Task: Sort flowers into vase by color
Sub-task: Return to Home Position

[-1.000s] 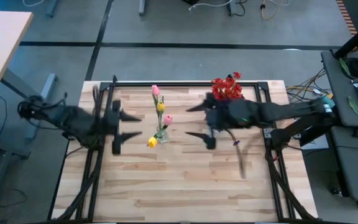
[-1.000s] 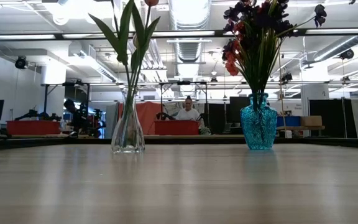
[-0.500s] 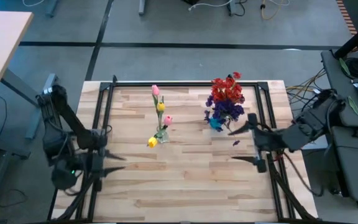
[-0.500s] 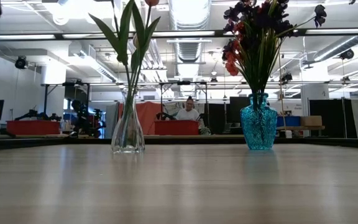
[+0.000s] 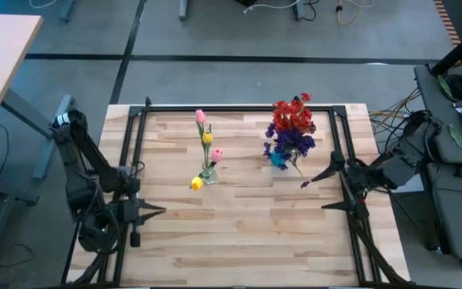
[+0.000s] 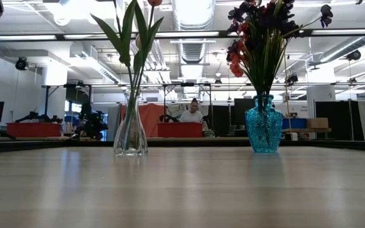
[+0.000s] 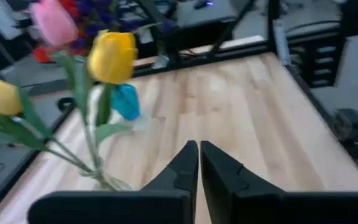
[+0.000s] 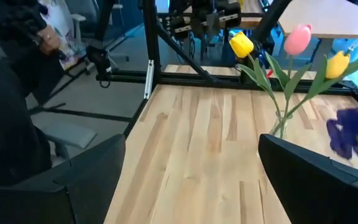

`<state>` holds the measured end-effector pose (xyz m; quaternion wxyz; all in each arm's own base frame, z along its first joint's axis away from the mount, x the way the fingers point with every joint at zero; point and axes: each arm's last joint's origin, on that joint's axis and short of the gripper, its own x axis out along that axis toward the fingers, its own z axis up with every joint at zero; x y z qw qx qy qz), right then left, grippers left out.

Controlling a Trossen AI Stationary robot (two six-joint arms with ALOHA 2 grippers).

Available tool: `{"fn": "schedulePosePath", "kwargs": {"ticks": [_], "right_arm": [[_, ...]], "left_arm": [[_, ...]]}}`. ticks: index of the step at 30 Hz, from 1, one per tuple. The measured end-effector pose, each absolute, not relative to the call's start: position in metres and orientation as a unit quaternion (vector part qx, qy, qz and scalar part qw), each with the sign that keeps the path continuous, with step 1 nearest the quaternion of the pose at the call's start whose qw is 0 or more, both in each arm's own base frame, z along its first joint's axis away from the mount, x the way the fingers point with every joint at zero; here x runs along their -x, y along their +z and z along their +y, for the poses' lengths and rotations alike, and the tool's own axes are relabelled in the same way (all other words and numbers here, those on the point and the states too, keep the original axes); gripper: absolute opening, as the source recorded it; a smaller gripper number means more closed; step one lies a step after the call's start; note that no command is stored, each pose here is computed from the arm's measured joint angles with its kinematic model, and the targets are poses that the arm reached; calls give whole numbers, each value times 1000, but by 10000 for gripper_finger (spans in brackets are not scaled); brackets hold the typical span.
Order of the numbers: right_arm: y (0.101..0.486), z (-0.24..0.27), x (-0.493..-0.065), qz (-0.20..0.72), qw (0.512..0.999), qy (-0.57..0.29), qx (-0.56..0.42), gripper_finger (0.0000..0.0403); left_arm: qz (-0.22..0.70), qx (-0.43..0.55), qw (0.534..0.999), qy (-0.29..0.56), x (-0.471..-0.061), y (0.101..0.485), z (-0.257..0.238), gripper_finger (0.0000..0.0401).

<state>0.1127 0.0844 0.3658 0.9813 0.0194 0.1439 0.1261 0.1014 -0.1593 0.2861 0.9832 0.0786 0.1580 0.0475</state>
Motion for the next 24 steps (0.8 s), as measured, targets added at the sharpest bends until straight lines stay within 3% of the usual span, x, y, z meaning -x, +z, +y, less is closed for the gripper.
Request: {"fn": "schedulePosePath", "kwargs": {"ticks": [6, 13, 24], "right_arm": [[352, 73, -100, 90, 986, 134, -43, 361], [330, 77, -109, 79, 988, 125, -39, 360], [300, 81, -129, 45, 986, 159, -14, 360]], "left_arm": [[121, -80, 987, 68, -118, 281, -145, 1], [92, -110, 988, -48, -140, 268, -115, 0], [76, -43, 994, -63, -120, 232, -67, 0]]}}
